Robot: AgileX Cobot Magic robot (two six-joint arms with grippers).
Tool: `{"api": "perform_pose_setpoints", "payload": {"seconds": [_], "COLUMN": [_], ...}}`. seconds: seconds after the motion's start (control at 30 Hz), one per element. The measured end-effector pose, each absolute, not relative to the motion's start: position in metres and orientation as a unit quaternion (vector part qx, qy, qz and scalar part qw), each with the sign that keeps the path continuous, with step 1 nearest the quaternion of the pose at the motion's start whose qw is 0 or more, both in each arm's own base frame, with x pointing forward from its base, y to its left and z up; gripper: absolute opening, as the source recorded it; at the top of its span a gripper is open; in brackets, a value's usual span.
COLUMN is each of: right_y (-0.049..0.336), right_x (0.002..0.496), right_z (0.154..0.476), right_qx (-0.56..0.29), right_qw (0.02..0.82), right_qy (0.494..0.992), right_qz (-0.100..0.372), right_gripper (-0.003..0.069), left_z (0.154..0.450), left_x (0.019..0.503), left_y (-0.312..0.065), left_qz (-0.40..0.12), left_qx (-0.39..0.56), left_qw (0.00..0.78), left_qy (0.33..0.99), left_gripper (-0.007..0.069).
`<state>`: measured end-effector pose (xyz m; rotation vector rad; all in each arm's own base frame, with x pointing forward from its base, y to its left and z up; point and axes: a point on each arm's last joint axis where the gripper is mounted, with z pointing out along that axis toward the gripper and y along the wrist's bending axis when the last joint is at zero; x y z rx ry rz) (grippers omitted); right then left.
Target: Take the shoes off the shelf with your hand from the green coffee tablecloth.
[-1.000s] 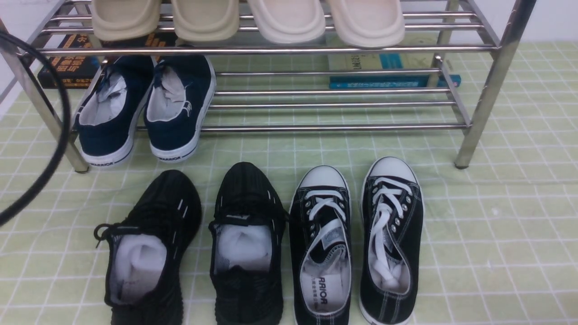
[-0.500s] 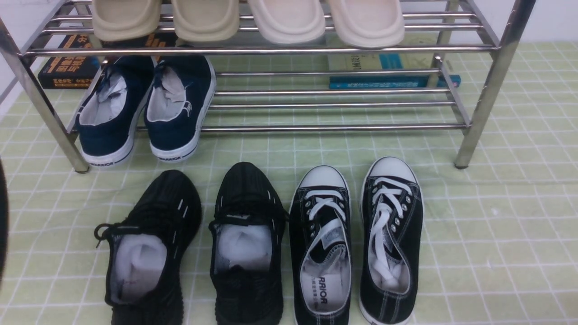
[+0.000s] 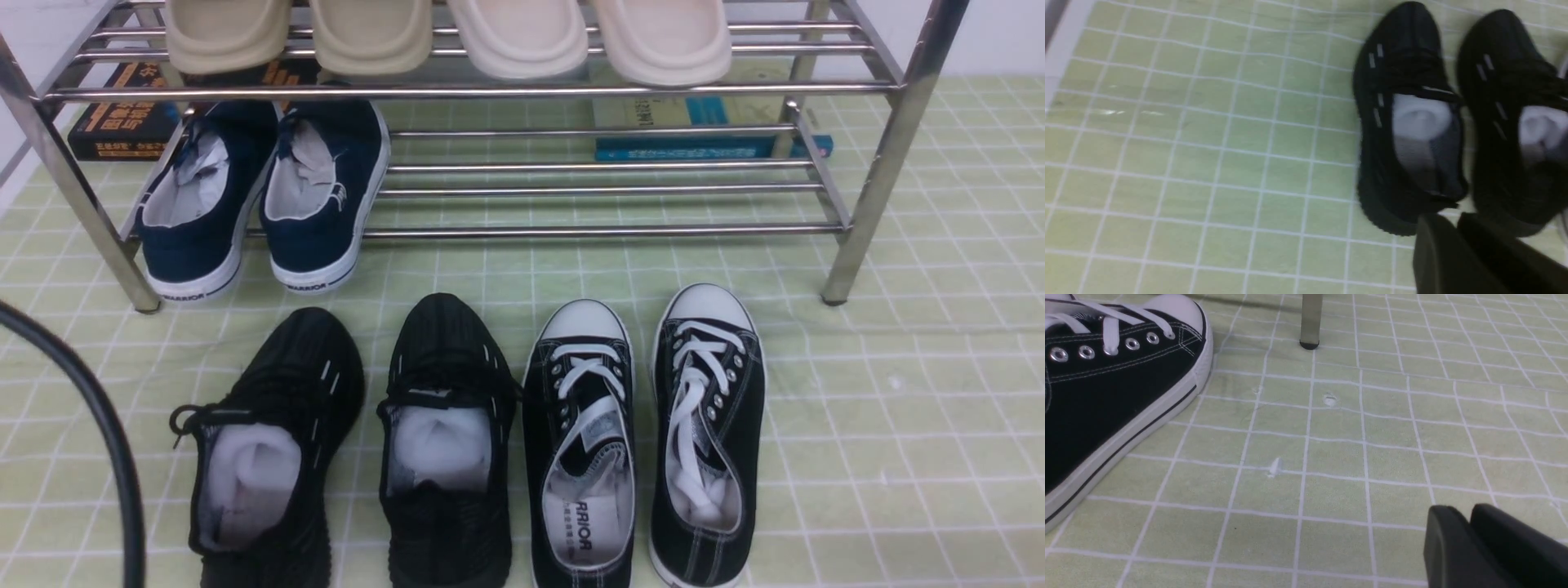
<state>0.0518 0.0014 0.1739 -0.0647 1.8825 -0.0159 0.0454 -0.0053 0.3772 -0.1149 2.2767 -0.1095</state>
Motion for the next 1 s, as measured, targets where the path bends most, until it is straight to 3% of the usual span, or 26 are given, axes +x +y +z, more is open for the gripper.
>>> {"api": "perform_pose_setpoints", "payload": {"seconds": [0.2,0.43,0.57,0.73,1.0], "right_y": [0.001,0.002,0.002,0.002,0.002], "right_x": [0.052,0.052,0.052,0.052,0.052], "right_z": [0.174,0.174,0.174,0.174,0.174], "right_qx": [-0.028,-0.006,0.001,0.002,0.002], "right_qw": [0.588,0.59,0.59,0.59,0.59], "right_qy": [0.808,0.808,0.808,0.808,0.808], "right_qz": [-0.007,0.011,0.017,0.017,0.017], "right_gripper": [0.0102,0.0108,0.0111,0.012,0.0129], "left_z": [0.38,0.375,0.361,0.332,0.317], "left_x": [0.032,0.031,0.04,0.061,0.082], "left_y": [-0.015,-0.017,-0.017,-0.02,-0.013], "left_qz": [-0.08,-0.079,-0.078,-0.119,-0.109], "left_qx": [-0.004,0.014,0.029,0.004,-0.036], "left_qw": [0.442,0.444,0.454,0.473,0.558], "left_qy": [0.893,0.892,0.887,0.873,0.822], "left_gripper": [0.0001,0.0001,0.0001,0.0001,0.0009]}}
